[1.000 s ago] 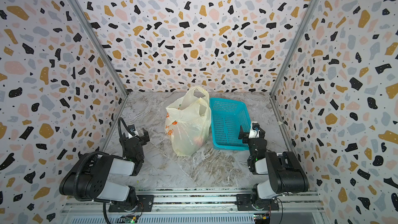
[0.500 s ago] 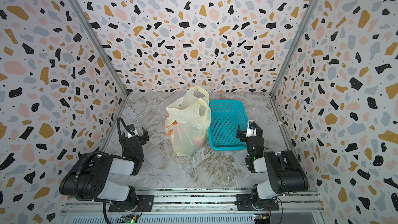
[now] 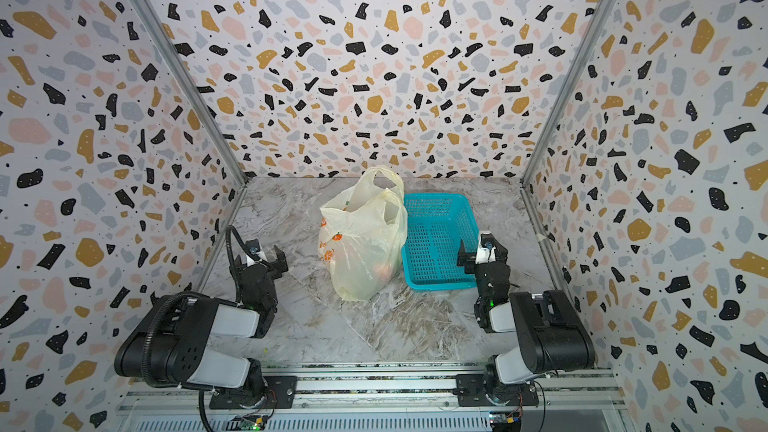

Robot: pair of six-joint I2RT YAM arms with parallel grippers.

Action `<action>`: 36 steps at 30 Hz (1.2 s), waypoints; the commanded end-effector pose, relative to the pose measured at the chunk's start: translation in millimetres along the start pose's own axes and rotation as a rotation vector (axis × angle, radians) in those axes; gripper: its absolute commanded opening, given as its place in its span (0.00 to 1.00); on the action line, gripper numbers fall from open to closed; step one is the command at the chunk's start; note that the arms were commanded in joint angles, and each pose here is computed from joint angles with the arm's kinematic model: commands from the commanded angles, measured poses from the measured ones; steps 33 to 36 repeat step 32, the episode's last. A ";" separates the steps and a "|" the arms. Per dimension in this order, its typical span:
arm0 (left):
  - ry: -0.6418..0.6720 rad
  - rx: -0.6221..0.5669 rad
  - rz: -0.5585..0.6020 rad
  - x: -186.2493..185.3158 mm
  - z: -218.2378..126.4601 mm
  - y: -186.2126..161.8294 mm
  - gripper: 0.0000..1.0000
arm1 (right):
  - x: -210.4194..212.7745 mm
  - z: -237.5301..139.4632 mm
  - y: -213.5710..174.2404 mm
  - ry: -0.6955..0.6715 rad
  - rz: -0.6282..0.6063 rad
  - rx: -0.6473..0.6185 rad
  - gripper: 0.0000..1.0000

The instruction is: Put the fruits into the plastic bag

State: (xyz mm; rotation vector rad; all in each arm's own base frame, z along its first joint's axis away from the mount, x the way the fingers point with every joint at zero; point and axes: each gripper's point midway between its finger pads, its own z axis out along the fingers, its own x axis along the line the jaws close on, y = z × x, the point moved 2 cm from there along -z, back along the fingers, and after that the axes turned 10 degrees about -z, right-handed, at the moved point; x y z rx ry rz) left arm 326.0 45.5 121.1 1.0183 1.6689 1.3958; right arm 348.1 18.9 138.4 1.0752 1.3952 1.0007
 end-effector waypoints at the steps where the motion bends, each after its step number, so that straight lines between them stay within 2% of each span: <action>1: 0.007 -0.065 -0.046 0.4 1.9 17.4 1.00 | 1.7 2.1 -12.6 0.011 -0.009 0.056 0.99; 36: 0.005 -0.061 -0.044 -0.5 2.8 17.1 1.00 | 1.9 2.1 -12.0 0.036 0.000 0.048 0.99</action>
